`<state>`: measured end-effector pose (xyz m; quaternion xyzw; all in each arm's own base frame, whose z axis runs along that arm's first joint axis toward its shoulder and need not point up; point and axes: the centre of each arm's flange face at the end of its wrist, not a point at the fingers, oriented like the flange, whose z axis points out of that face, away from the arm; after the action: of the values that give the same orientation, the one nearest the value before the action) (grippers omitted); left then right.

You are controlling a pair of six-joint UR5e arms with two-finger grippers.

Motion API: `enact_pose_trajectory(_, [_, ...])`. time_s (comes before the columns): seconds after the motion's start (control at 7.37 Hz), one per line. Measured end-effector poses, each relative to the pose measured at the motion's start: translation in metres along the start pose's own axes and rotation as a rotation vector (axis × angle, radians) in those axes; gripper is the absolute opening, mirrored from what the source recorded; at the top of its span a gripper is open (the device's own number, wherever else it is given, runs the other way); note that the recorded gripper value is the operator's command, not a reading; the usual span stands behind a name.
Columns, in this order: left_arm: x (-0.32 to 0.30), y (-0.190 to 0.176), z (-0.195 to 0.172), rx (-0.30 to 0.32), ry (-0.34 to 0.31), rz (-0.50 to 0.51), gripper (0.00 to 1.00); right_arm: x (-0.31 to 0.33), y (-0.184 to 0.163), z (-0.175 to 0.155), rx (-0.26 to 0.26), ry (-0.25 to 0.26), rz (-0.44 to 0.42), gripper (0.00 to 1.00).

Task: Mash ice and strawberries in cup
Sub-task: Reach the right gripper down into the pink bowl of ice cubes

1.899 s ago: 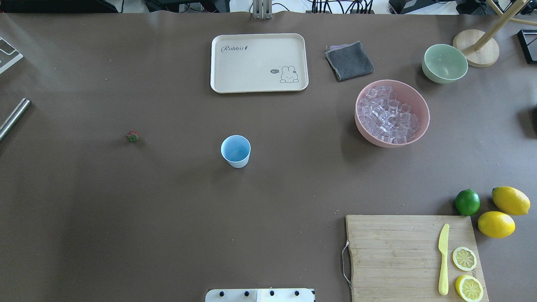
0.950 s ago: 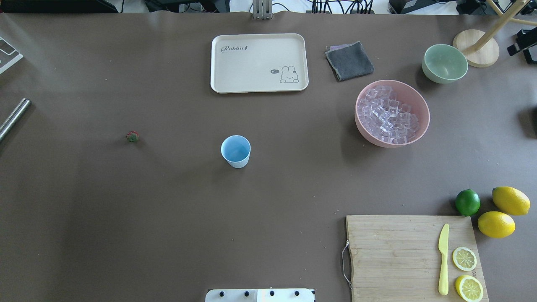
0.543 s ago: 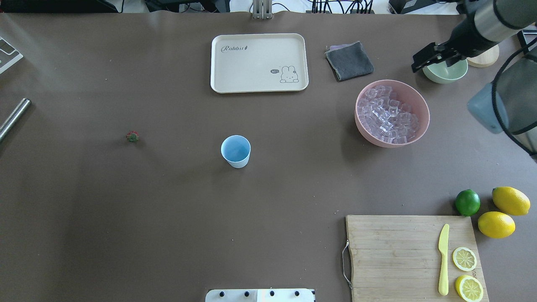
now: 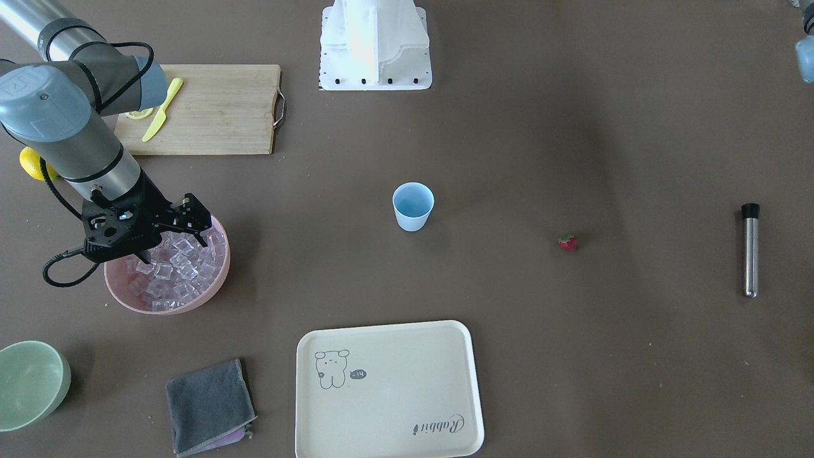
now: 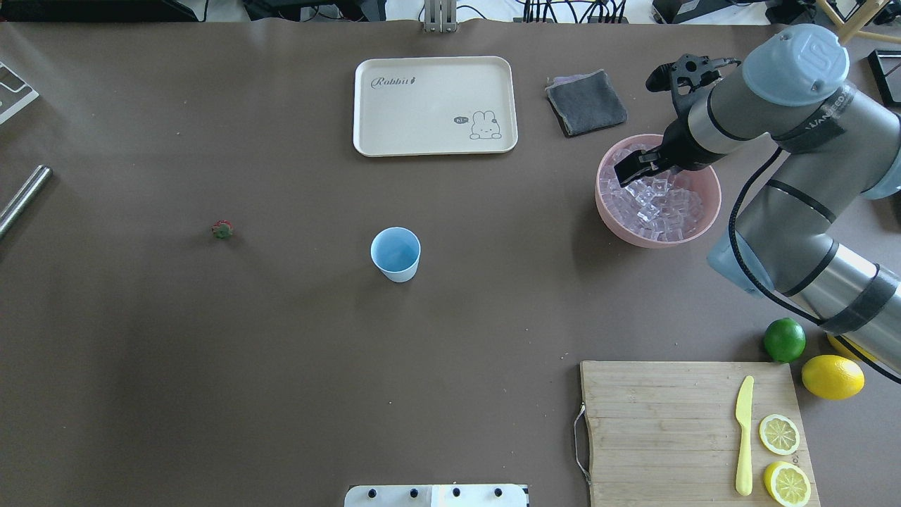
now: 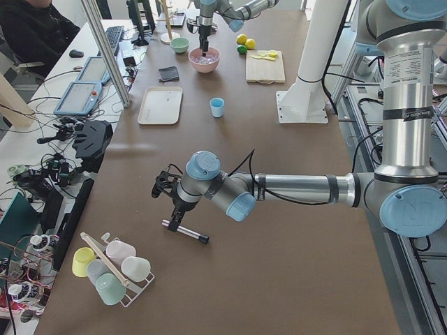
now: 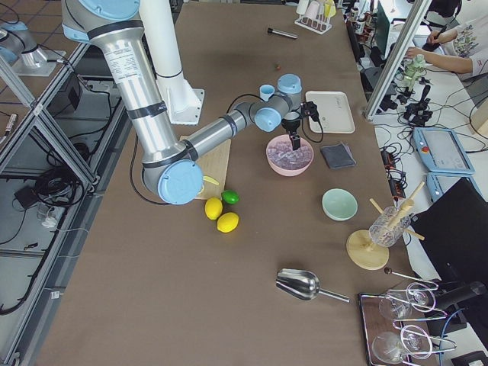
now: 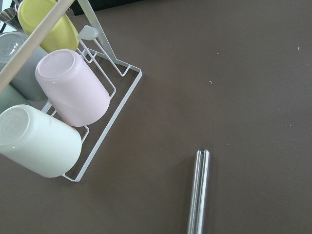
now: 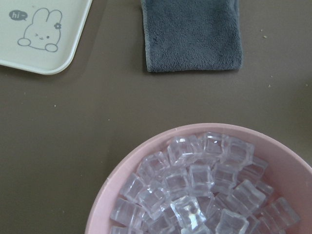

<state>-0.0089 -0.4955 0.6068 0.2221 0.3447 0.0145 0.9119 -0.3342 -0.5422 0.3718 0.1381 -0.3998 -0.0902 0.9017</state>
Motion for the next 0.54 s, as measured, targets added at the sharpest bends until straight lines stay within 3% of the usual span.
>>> enact_pose_trajectory(0.54, [0.0,-0.001,0.002,-0.002,0.0,0.001,0.97,0.016,0.005,0.025,-0.003,0.003,-0.004,0.76])
